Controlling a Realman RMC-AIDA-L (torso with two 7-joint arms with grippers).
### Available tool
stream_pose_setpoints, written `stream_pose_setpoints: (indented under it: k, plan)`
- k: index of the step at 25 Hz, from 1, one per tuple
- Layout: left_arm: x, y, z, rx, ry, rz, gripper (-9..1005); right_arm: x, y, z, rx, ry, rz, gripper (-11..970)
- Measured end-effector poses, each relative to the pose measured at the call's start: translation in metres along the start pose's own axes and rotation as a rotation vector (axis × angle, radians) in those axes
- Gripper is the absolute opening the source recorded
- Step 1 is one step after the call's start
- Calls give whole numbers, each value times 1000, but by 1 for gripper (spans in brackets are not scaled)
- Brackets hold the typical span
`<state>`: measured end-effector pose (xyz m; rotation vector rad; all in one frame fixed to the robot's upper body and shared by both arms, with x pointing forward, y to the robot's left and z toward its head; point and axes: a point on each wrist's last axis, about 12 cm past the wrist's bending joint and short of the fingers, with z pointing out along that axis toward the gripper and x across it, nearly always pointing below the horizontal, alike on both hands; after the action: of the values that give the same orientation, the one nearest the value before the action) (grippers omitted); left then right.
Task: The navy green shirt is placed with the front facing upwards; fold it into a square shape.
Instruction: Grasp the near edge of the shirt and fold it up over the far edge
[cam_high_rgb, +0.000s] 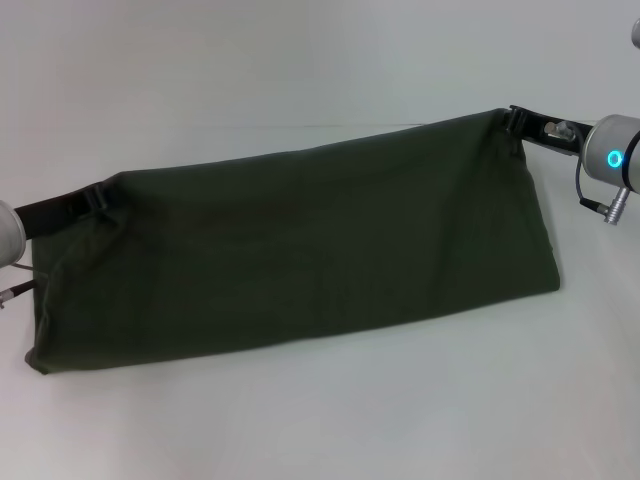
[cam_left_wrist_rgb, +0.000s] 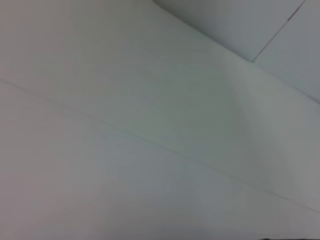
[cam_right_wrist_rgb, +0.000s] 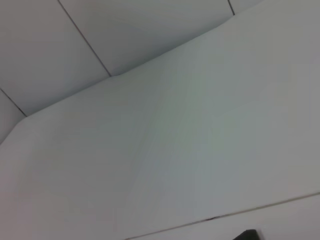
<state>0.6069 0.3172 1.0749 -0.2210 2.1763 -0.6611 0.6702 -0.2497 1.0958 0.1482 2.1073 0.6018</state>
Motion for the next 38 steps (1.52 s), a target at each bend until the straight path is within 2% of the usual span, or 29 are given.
stream_pose_setpoints:
  k: [22, 38]
  plan:
    - [5, 1, 5, -54, -29, -10, 108, 2, 5, 5, -3, -27, -16, 131]
    - [9, 11, -4, -56, -61, -65, 117, -1, 21, 13, -24, -17, -88, 148]
